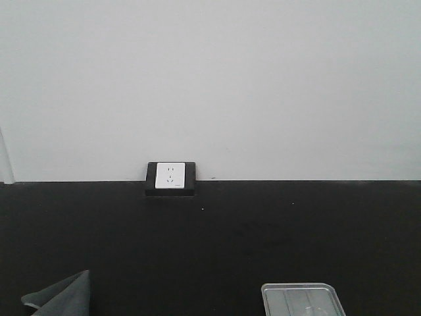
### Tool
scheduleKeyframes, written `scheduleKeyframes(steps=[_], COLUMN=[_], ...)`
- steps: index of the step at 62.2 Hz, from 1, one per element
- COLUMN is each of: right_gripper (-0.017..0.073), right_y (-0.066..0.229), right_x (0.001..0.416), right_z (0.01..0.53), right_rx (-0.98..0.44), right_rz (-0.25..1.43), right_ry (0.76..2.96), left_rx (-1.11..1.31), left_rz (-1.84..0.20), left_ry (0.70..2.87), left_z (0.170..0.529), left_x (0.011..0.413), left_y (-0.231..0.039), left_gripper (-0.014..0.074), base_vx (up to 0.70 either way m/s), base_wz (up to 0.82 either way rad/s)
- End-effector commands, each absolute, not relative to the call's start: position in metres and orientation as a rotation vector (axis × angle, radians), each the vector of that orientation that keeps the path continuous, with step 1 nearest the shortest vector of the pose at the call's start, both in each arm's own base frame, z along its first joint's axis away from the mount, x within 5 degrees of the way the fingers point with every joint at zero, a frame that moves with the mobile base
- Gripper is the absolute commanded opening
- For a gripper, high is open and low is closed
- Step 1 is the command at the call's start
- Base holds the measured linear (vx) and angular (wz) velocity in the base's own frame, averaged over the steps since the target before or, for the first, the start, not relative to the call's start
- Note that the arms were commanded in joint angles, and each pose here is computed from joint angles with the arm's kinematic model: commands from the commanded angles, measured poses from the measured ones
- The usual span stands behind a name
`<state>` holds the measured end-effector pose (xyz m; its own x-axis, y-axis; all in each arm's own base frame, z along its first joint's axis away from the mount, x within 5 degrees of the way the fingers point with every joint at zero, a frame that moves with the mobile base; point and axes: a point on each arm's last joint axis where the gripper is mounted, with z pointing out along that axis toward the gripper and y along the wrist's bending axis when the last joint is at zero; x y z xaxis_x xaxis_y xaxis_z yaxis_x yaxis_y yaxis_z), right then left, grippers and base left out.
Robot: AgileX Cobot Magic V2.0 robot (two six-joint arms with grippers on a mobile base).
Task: Wipe beaker with gray cloth and return to tray
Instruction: 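Lower the left gripper onto the gray cloth and pinch it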
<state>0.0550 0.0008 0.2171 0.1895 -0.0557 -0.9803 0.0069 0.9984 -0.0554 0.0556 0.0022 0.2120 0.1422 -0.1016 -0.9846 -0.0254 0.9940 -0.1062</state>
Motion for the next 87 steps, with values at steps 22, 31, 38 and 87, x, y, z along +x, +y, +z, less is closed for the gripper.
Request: scheduleKeyframes(steps=[22, 31, 38, 87], right_gripper=[-0.0008, 0.0000, 0.0029, 0.0493], right_y=[-0.004, -0.005, -0.006, -0.006], right_x=[0.051, 0.077, 0.096, 0.118], right_z=[0.369, 0.373, 0.368, 0.358], right_rx=[0.005, 0.012, 0.009, 0.005], right_rz=[-0.077, -0.084, -0.083, -0.082], right_ry=[1.399, 1.545, 1.615, 1.697], left_rx=[-0.110, -0.127, -0.135, -0.081], left_rz=[-0.057, -0.052, -0.049, -0.199], left_ry=[1.373, 1.569, 1.680, 2.298], left_z=[0.388, 0.391, 0.381, 0.334], left_x=[0.036, 0.073, 0.100, 0.267], left_y=[0.002, 0.004, 0.005, -0.012], left_gripper=[0.0018, 0.0066, 0.0129, 0.0541], base_vx=[0.00, 0.00, 0.00, 0.00], base_wz=[0.00, 0.00, 0.00, 0.00])
